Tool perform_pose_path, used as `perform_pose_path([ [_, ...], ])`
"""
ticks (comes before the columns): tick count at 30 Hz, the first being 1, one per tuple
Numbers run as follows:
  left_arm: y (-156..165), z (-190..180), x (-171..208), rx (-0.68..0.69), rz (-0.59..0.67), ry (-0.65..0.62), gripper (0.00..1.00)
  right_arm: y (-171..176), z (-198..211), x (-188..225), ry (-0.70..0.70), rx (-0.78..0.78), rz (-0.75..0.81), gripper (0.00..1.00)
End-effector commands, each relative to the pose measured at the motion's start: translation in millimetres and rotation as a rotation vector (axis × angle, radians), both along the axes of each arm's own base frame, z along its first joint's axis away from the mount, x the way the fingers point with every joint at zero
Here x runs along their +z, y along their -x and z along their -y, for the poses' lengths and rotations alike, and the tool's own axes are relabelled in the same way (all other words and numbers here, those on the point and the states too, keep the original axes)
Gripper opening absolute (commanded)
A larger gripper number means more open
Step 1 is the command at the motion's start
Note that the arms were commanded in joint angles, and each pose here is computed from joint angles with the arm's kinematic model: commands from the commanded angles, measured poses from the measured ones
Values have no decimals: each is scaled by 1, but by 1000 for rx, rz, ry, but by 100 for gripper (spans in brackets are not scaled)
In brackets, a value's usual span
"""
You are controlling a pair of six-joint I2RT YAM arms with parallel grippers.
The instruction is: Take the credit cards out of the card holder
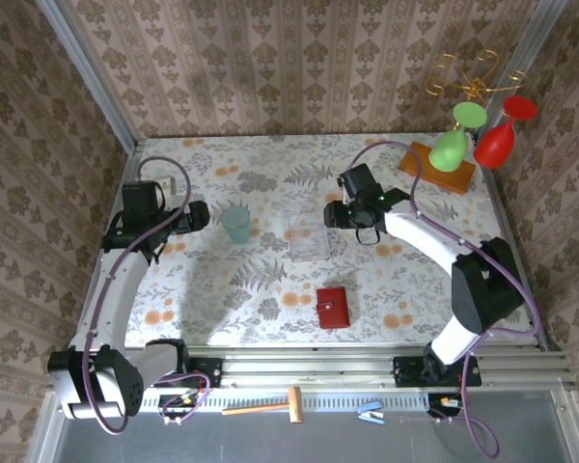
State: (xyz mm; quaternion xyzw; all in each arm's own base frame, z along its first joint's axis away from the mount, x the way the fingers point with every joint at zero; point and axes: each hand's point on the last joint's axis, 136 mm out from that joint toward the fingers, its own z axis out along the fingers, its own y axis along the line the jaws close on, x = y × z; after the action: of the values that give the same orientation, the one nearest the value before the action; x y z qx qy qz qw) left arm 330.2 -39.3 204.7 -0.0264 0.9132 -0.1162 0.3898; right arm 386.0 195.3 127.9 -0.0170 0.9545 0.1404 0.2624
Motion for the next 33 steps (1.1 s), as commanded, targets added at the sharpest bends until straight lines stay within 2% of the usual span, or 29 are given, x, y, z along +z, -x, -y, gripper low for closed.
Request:
perform_pose_path([
  [1,8,-2,-2,-8,-9,0,100,-10,-2,-7,20,-47,-36,46],
  [16,9,-18,1,41,10,18,100,-38,-22,-46,39,-39,-115,33],
  [33,8,-19,1,51,16,42,100,-35,-11,-57,104,-59,-147,22],
])
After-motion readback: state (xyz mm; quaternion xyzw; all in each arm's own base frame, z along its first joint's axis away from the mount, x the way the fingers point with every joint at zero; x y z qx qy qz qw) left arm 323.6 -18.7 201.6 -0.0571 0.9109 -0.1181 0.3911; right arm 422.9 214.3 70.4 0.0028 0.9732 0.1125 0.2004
